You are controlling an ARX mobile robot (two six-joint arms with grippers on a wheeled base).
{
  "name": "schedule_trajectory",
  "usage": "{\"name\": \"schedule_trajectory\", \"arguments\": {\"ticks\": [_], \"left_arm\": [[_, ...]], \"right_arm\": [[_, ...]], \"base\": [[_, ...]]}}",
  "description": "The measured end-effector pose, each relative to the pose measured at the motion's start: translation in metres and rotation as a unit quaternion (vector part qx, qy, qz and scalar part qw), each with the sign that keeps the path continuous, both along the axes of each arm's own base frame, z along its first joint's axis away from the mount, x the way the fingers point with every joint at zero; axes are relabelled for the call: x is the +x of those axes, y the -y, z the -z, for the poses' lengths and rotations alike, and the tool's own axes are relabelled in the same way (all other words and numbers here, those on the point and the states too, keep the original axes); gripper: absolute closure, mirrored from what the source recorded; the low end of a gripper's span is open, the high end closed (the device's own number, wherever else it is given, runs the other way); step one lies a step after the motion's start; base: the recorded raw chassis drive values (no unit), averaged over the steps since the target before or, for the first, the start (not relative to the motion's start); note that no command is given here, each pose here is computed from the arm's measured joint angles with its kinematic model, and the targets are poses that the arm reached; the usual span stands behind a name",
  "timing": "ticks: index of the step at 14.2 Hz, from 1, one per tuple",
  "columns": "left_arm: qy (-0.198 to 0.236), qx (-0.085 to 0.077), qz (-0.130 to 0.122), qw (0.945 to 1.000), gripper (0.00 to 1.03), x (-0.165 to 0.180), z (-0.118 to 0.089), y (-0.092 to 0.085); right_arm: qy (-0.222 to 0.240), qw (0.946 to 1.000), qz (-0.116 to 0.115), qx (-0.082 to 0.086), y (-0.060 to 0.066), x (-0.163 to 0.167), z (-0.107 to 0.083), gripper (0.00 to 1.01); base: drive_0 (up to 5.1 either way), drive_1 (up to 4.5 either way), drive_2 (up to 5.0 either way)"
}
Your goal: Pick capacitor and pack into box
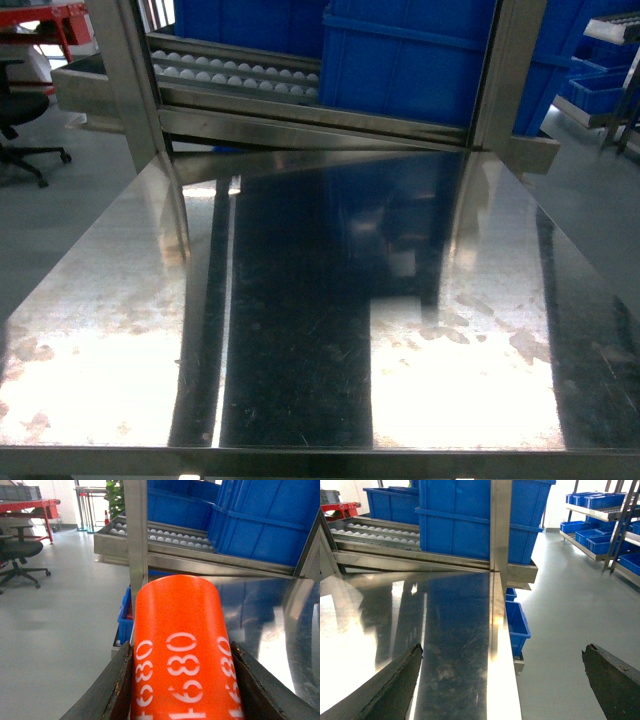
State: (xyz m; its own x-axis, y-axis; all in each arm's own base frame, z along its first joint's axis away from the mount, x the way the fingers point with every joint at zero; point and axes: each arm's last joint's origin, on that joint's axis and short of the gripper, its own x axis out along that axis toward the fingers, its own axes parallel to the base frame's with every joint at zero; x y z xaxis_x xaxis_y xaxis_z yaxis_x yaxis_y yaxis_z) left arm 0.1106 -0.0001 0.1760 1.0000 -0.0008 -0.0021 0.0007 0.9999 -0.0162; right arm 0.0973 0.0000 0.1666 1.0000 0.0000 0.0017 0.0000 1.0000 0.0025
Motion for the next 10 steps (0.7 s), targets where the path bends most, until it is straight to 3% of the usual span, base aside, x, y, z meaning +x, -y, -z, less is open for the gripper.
{"name": "schedule_trajectory", "arguments": {"ticks": [1, 3, 4, 10], "left_arm": [[0.011, 0.000, 0.000, 0.9999, 0.59, -0.001, 0.005, 0.000], [-0.011, 0.001, -0.001, 0.9999, 0.59, -0.008, 0.010, 0.000], [0.008, 0.001, 0.001, 1.0000, 0.59, -0.013, 0.008, 0.000], [-0.001, 0.001, 0.000, 1.0000, 0.59, -0.013, 0.009, 0.000]], "right_arm": [[0.000, 1.0000, 0.000, 0.000, 0.000, 0.000, 0.000, 0.03], [0.000, 1.0000, 0.000, 0.000, 0.000, 0.000, 0.000, 0.03], [0.000, 1.0000, 0.000, 0.000, 0.000, 0.000, 0.000, 0.03], [0.000, 1.0000, 0.000, 0.000, 0.000, 0.000, 0.000, 0.03]], "base": [[0.0, 0.00, 0.0], [0.0, 0.00, 0.0], [0.0, 0.00, 0.0], [0.0, 0.00, 0.0]]}}
